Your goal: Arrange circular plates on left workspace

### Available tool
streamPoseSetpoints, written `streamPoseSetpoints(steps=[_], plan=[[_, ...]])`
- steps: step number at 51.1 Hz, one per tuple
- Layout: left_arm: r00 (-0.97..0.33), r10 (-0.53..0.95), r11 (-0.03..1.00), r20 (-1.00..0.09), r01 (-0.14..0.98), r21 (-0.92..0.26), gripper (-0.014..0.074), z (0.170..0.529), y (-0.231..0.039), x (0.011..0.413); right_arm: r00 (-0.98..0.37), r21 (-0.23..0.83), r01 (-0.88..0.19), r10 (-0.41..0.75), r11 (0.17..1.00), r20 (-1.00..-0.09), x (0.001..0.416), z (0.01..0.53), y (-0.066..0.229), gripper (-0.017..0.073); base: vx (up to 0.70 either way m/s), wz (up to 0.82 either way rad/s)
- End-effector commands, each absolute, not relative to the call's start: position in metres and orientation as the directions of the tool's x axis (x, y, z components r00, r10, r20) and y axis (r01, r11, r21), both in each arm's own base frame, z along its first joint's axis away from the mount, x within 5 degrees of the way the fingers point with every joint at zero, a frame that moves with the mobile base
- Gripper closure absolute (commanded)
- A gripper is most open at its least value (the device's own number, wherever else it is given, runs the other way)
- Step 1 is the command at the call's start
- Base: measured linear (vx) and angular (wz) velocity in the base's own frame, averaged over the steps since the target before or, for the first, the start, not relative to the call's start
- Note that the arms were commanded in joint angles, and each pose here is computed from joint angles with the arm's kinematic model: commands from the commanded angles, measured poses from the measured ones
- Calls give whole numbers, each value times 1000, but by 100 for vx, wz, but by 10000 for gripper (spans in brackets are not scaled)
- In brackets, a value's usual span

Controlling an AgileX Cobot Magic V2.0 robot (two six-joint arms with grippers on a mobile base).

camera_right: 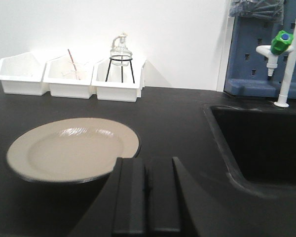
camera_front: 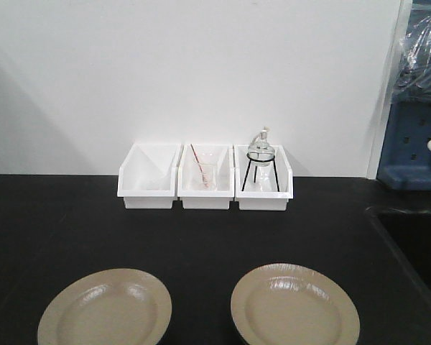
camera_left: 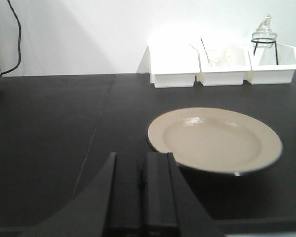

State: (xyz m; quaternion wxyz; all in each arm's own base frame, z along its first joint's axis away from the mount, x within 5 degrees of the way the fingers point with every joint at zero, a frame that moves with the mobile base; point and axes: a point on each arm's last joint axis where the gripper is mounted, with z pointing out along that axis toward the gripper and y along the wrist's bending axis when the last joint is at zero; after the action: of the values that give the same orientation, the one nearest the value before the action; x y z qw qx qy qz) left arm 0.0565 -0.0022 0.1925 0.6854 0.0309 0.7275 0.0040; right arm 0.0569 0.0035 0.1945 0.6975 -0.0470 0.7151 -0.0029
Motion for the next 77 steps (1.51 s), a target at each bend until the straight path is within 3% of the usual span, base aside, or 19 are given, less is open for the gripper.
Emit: streamPoseSetpoints(steps=[1, 56, 64, 67, 70, 74, 77], plan=[[13, 38, 998, -999, 39, 38, 594, 194, -2, 56, 53, -84, -56, -81, 995, -995, 57, 196, 3, 565, 37, 0], [15, 39, 998, -999, 39, 40, 594, 194, -2, 56, 53, -84, -56, -81, 995, -995, 57, 196, 3, 565, 12, -1], [38, 26, 999, -999, 38, 27, 594, 196, -2, 56, 141, -59, -51, -52, 997, -989, 56, 204, 3, 565, 0, 0], [86, -45, 998, -995, 40, -42, 594, 202, -2, 56, 203, 32, -59, 44, 998, -978, 55, 211, 3, 565, 0, 0], [146, -180, 983, -973, 55, -174, 594, 211, -1, 55, 249, 193, -87, 209, 977, -946, 53, 221, 1, 565, 0, 0], [213, -439, 899, -873, 108, -425, 594, 227, 1, 52, 258, 342, -125, 364, 931, -895, 50, 233, 0, 565, 0, 0], [222, -538, 843, -813, 144, -519, 594, 238, 1, 49, 246, 408, -144, 432, 902, -868, 49, 243, 0, 565, 0, 0]])
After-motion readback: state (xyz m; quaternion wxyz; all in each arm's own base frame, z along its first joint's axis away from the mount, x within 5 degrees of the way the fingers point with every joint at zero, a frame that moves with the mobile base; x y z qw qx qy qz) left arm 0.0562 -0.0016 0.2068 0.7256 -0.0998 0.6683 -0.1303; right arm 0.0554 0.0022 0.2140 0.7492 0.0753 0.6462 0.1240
